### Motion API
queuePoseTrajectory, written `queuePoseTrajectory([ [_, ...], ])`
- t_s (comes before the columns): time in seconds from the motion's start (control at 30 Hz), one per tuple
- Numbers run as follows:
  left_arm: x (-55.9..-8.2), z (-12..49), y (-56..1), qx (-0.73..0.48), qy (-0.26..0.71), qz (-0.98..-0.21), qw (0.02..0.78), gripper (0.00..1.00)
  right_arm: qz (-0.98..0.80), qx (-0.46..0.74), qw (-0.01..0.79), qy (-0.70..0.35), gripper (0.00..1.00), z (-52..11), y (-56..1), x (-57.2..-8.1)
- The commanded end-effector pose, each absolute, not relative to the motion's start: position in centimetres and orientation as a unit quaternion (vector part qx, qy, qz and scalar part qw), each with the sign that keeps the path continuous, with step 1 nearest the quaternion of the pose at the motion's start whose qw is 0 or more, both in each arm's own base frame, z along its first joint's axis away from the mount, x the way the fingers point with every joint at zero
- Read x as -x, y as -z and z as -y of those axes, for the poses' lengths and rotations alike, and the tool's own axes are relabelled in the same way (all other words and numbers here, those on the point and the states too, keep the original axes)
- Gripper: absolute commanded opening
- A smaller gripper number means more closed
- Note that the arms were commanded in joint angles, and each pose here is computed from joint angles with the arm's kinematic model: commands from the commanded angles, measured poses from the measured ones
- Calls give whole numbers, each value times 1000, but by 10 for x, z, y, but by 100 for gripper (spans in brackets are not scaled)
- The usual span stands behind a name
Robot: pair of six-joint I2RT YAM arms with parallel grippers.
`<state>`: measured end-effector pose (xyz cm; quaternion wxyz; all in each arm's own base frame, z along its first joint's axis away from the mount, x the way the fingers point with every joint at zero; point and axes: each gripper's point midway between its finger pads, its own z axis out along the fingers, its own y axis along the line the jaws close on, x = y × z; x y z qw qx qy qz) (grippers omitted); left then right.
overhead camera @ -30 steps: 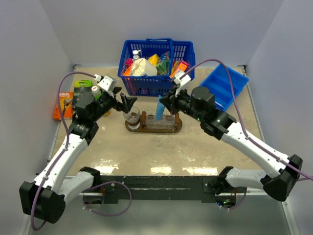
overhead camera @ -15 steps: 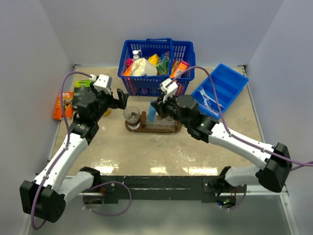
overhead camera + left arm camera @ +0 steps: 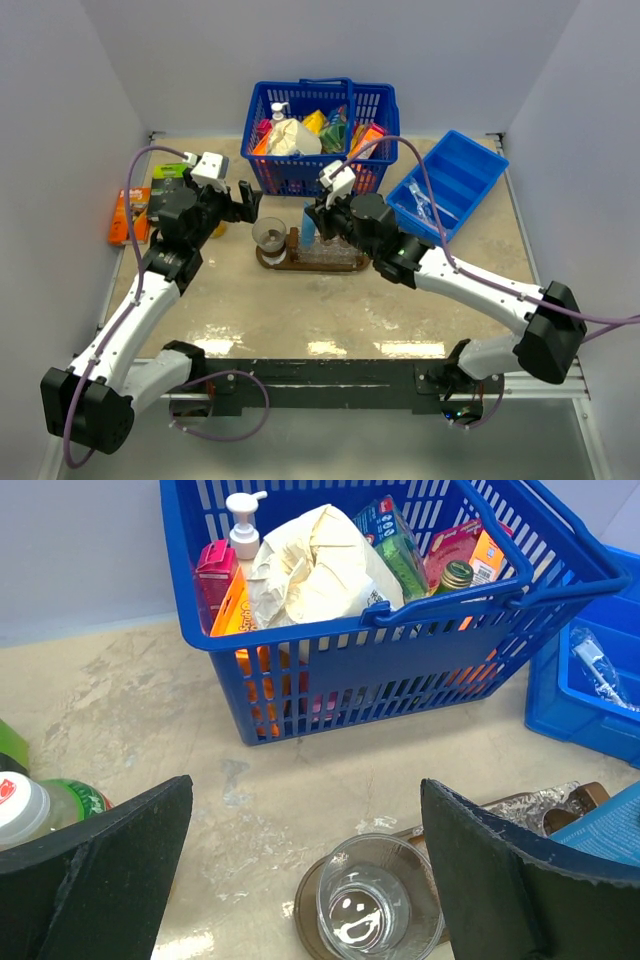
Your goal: Prepare toiletry sets of a toothbrush and toothpaste on the tray
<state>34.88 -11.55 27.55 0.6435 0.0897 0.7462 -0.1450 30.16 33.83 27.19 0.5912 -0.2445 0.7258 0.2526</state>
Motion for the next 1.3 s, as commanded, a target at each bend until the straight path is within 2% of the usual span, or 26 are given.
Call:
queuePoseTrajectory([
  [0.0, -351, 110, -286, -77, 141, -736, 658, 100, -697, 229, 628, -260, 0, -342, -297, -309],
  [1.27, -352, 112, -281, -86, 139, -740, 652, 100, -714, 245, 620, -215, 0, -345, -260, -324],
])
